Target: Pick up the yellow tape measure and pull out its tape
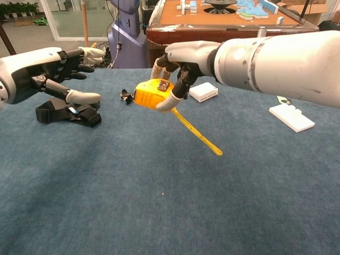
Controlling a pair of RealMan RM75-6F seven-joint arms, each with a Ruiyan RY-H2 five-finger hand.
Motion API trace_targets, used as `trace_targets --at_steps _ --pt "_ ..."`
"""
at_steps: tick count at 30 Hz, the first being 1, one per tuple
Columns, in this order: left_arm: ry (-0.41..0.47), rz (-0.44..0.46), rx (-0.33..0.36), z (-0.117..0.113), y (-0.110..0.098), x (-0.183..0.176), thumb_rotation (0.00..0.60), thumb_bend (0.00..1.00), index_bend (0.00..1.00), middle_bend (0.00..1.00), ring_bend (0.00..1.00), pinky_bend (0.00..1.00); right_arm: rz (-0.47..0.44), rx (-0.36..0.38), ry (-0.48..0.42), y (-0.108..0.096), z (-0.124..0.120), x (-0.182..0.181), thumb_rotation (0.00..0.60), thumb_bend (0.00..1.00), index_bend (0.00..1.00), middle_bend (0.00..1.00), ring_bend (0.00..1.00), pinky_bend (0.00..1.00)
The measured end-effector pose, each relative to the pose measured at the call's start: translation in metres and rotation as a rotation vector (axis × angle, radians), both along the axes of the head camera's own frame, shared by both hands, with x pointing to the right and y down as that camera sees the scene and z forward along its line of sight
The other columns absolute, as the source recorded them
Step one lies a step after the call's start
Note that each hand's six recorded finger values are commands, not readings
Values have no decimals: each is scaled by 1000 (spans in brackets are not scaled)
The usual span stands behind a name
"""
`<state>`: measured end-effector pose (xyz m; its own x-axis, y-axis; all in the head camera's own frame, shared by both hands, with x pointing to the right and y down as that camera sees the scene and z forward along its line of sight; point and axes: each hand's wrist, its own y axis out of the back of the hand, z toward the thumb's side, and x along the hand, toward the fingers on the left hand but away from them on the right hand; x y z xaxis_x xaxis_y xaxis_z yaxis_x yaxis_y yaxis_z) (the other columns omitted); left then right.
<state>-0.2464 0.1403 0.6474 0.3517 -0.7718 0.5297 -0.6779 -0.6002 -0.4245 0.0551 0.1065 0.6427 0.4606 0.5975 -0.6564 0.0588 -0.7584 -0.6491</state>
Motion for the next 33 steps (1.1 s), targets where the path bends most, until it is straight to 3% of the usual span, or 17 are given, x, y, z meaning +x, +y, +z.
trace_targets --at_steps 12,33 --pt "48 -50 -29 13 2 25 600 174 0 0 0 0 36 -14 -17 3 8 -13 600 720 664 655 580 350" --pt "33 -82 -47 25 -1 39 600 173 0 0 0 0 54 -30 -51 7 14 -28 600 735 666 655 585 359"
